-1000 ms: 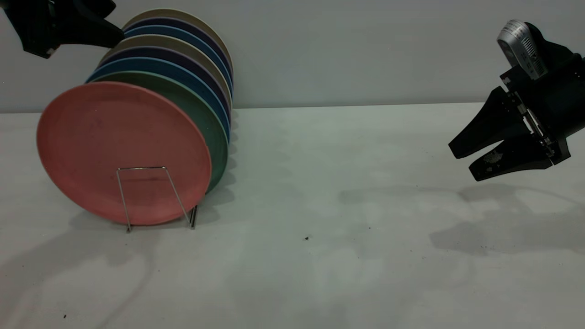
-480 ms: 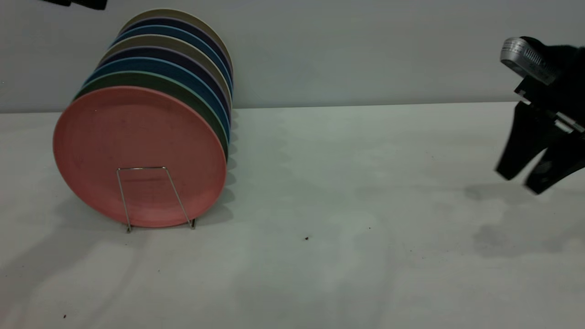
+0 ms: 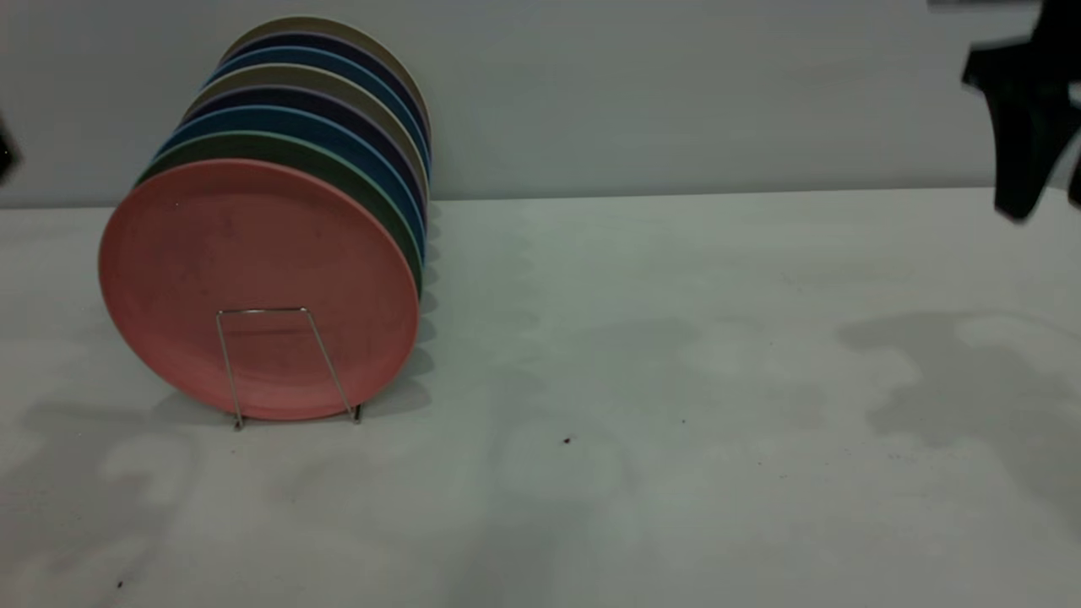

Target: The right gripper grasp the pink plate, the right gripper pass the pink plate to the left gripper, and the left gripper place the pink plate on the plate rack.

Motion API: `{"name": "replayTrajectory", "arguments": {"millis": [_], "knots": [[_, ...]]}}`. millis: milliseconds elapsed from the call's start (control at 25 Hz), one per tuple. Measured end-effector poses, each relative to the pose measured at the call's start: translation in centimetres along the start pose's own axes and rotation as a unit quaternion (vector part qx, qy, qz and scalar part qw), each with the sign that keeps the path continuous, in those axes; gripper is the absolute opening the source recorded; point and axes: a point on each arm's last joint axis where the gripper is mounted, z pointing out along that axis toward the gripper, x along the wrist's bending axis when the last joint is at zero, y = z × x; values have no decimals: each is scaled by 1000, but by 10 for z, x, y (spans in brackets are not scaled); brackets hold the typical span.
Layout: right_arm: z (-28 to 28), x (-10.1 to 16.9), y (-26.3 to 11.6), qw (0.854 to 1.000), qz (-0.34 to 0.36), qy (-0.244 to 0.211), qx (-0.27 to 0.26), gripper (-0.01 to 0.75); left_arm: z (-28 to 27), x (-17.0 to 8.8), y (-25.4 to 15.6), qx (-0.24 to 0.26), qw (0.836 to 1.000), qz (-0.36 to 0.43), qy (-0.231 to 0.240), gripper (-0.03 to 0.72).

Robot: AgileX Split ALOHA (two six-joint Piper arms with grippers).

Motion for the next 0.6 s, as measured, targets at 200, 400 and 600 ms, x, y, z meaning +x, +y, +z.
{"name": "replayTrajectory", "arguments": {"millis": [200,400,600], "knots": [[-58,28,-23,997,-31,-7,-64,486,-47,-2,-22,-9,1000,-5,27,545],[-100,50,-78,993,-58,-5,-100,486,-97,-9,-52,-39,999,1,35,545],[-112,56,-145,991,-69,-3,-111,486,-136,-15,-91,-97,994,8,55,545]]}}
